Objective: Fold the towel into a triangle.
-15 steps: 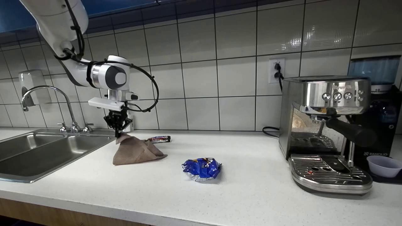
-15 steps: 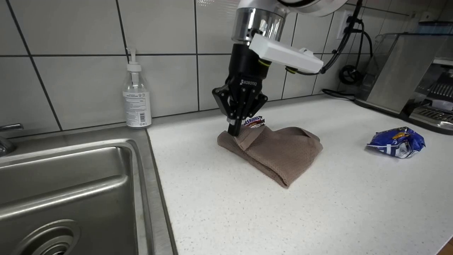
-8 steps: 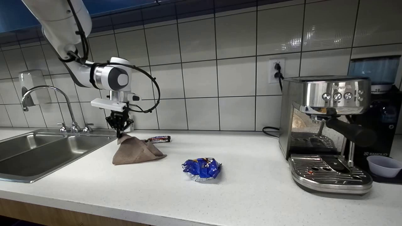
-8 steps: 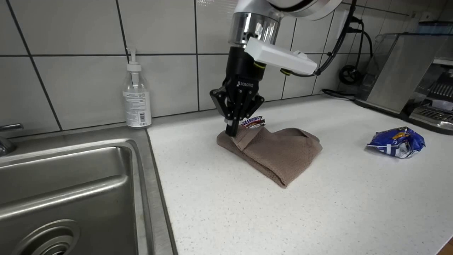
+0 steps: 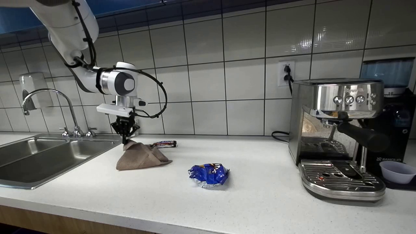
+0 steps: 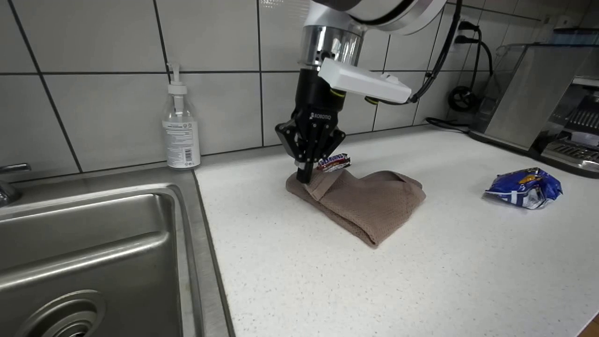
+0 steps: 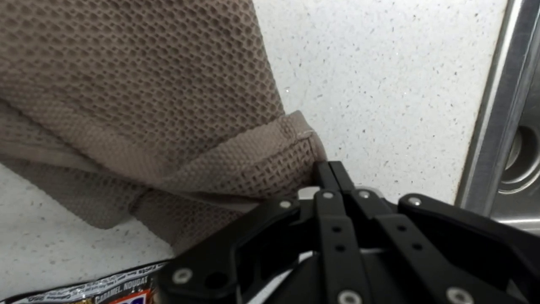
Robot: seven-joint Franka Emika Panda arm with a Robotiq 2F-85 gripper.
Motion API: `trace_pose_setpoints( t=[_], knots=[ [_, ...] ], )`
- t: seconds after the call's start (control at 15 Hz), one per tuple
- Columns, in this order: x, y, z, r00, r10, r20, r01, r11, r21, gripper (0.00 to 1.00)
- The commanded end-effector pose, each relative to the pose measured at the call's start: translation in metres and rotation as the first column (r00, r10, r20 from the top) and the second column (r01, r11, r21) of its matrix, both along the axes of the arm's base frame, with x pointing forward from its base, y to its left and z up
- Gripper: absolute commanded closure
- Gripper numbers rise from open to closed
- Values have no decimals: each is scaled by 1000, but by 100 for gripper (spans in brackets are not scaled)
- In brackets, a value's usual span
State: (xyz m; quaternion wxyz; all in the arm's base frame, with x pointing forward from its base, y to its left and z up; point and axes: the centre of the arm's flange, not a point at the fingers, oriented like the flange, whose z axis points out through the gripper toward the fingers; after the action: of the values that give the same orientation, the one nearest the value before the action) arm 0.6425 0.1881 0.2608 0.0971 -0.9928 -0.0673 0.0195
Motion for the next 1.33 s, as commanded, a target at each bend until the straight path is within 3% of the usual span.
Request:
trace_pose_setpoints(
  t=[0.0,0.13,0.2,0.4,1.0,1.27],
  knots=[
    [14,4,2,1000,11,-13,-11,1000,-15,100],
    [16,5,0,1000,13,-15,-13,1000,-17,98],
    [16,5,0,1000,13,-16,-13,1000,-19,73],
    [16,5,1,1000,15,-11,-15,1000,-20,67],
    [5,-1,7,1000,13,-2,-13,1000,-19,1],
    [-6,-2,14,1000,18,2,-18,1000,-15,0]
  ],
)
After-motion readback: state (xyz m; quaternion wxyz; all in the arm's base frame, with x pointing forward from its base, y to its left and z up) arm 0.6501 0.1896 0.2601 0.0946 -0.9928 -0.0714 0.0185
